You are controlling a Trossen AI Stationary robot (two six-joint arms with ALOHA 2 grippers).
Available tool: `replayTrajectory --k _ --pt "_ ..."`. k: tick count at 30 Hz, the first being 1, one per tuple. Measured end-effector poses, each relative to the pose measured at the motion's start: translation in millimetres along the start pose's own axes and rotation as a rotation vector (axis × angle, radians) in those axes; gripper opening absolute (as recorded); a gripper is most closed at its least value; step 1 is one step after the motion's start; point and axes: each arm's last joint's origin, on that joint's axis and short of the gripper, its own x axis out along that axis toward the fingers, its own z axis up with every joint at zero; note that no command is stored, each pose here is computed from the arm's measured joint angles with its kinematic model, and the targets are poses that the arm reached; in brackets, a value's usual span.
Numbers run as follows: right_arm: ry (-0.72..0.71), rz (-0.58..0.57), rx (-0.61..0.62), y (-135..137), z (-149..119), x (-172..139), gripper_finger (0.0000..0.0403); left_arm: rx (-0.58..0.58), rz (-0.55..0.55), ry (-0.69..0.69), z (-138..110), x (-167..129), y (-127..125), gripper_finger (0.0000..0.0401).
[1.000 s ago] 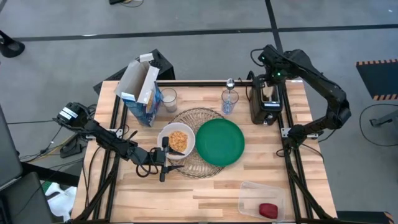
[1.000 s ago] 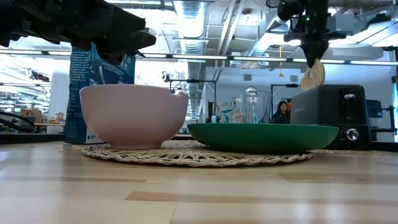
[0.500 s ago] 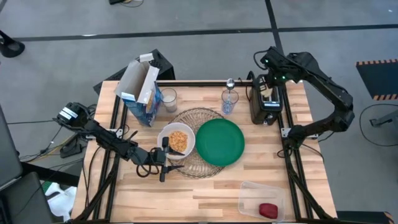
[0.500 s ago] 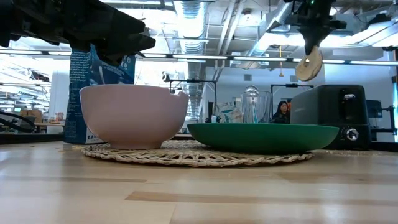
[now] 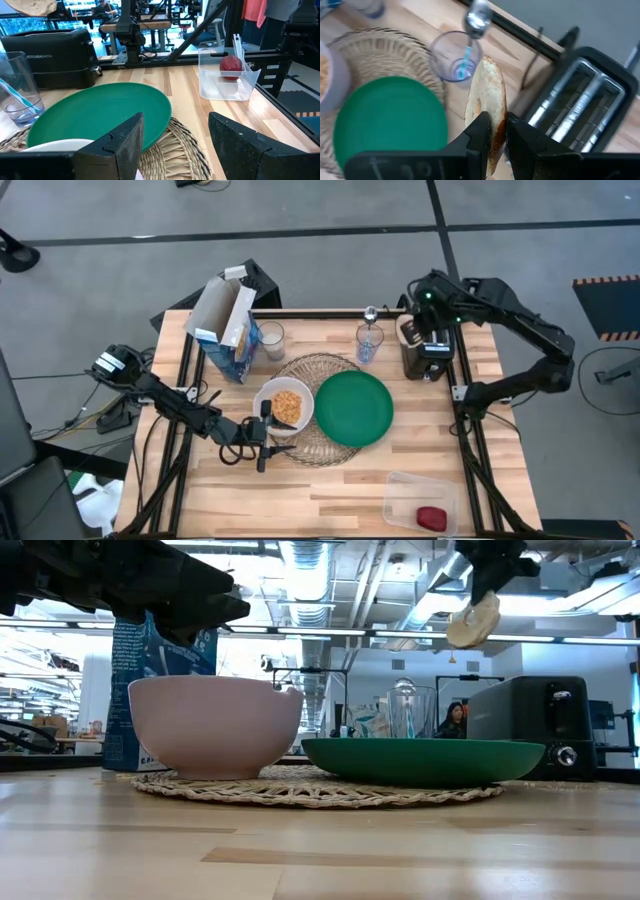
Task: Arrange a breakfast setting
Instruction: Put the toasted bagel on the green plate
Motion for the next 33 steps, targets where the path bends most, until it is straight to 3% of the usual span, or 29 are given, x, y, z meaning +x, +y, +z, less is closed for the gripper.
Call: replayTrajectory --k 14,24,29,33 --pt "-0.072 0.205 -0.169 57 -17 -7 0.0082 -0.001 0.000 0.000 0 0 0 0.0210" --pt "-0.034 0.316 -0.262 93 -31 19 0.0082 -0.004 0.001 0.000 0 0 0 0.0210" --pt "-0.026 0.393 -0.284 103 -38 37 0.0082 -0.004 0.000 -0.001 0 0 0 0.0210" --pt "-0.006 0.387 -0.290 105 -46 54 0.0082 -0.004 -0.001 -0.001 0 0 0 0.0210"
